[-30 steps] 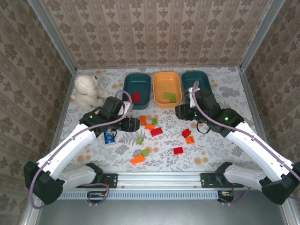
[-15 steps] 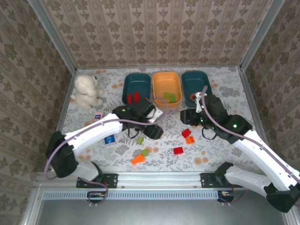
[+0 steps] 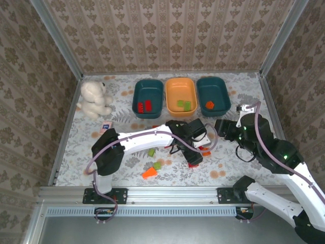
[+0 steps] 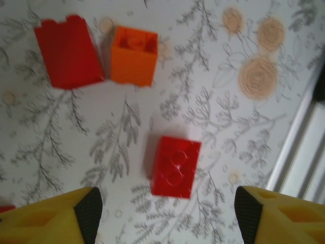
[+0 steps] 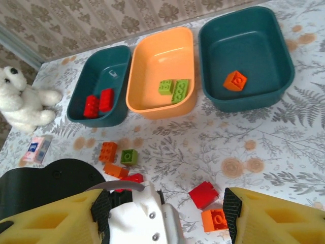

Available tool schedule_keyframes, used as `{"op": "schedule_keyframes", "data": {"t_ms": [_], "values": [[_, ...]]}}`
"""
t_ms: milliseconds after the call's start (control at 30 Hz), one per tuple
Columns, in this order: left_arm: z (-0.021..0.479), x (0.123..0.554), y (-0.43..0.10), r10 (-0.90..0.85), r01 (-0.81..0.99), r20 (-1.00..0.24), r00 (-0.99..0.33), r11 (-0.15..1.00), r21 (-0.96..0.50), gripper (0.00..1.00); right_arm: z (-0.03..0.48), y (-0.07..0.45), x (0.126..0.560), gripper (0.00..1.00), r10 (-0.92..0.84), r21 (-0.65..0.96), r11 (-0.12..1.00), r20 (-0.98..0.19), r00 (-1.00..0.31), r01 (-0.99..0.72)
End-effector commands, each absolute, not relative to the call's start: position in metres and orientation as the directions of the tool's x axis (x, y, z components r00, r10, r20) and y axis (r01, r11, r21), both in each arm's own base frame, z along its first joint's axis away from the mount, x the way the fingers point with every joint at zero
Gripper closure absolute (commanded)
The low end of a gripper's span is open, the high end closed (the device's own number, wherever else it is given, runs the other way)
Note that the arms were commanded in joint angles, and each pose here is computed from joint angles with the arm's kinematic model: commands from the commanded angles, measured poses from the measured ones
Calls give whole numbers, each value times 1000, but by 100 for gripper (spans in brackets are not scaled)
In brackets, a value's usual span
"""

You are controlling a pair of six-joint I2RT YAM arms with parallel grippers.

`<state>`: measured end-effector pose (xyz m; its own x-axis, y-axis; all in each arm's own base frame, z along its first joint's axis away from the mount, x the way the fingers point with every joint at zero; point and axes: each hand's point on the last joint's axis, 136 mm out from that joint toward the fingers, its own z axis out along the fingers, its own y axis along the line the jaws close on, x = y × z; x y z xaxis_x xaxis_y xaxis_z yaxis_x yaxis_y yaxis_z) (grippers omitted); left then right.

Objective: Sort the legos into containers by color

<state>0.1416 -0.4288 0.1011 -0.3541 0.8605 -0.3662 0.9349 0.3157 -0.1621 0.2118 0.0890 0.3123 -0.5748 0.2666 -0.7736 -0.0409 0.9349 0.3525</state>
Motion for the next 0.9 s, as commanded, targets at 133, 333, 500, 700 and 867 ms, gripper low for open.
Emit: {"op": "schedule_keyframes", "data": {"t_ms": [133,333,500,700,867], "values": [[89,197,-458,803,877,-370,-467,473,-79,31,336,77,203,36,316,385,923,-788,-529,-21],[65,216,-472,806,854,-299,-511,516,-70,33,342,74,200,36,313,382,924,-793,-523,-27],[50,221,-475,793,833,-265,-549,545,-96,35,348,70,197,35,306,372,928,-803,-511,-29],[40,221,-477,784,821,-247,-569,560,-113,37,349,67,195,35,297,360,932,-810,-506,-29],[37,223,-480,783,818,-240,-574,563,-118,45,345,69,196,35,299,365,931,-803,-515,-28]]}}
